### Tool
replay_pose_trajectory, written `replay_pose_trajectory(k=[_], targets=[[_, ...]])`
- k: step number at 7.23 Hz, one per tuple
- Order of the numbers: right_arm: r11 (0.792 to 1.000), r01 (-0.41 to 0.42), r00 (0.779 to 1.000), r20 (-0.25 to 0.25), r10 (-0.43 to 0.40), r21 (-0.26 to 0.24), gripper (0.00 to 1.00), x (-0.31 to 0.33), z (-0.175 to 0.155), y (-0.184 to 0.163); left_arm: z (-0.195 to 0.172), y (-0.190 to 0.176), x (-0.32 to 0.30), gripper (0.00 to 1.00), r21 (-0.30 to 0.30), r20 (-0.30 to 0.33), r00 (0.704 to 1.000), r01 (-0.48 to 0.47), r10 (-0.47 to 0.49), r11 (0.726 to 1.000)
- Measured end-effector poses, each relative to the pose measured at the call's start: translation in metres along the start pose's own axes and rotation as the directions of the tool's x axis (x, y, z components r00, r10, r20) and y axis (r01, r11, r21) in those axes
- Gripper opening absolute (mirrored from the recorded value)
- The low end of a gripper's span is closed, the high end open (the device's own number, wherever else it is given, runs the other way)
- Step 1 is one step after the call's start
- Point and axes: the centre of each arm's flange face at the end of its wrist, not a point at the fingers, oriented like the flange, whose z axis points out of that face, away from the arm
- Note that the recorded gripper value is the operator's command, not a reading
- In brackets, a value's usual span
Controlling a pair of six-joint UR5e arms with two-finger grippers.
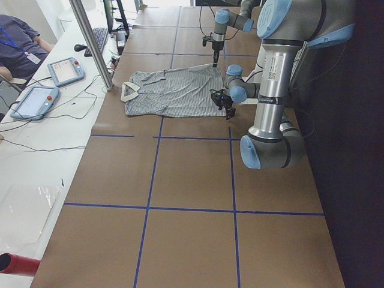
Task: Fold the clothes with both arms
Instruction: 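Grasp the hem corners with both grippers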
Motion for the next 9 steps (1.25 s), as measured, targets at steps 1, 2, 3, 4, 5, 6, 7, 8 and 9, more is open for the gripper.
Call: replay_pose_trajectory(k=[1,2,3,4,5,6,7,8,9], targets=[[1.0,-0.001,1.0,0.001,0.001,0.0,0.0,0.0,-0.001,-0.001,0.0,0.0,0.0,0.57,0.0,0.0,1.0,0.0,0.0,1.0],[1.0,-0.003,1.0,0.002,0.003,0.001,0.0,0.001,-0.002,-0.003,0.0,0.001,0.0,0.42,-0.001,0.001,1.0,0.0,0.0,1.0],[1.0,-0.005,1.0,0.001,0.005,0.002,0.0,0.001,-0.002,-0.004,0.0,0.001,0.0,0.32,-0.002,0.0,1.0,0.0,0.0,1.0],[1.0,-0.006,1.0,0.001,0.006,0.002,0.0,0.002,-0.002,-0.004,-0.001,0.001,0.001,0.18,-0.003,-0.003,1.0,0.0,0.0,1.0],[1.0,-0.006,1.0,0.0,0.006,0.001,0.0,0.002,-0.002,-0.004,-0.003,0.002,0.002,0.06,-0.005,-0.007,1.0,-0.001,0.001,1.0],[1.0,-0.007,1.0,0.0,0.007,0.001,0.0,0.002,-0.002,-0.005,-0.007,0.003,0.004,0.0,-0.008,-0.013,1.0,-0.001,0.001,1.0],[1.0,-0.007,1.0,0.001,0.007,0.0,0.0,0.002,-0.002,-0.004,-0.01,0.004,0.006,0.0,-0.01,-0.015,1.0,-0.003,0.002,1.0],[1.0,-0.007,1.0,0.0,0.007,-0.001,0.0,0.002,-0.002,-0.005,-0.015,0.004,0.008,0.0,-0.011,-0.02,1.0,-0.003,0.003,1.0],[1.0,-0.007,1.0,0.003,0.007,-0.002,0.0,0.002,-0.004,-0.005,-0.026,0.005,0.01,0.0,-0.013,-0.028,1.0,-0.005,0.005,1.0]])
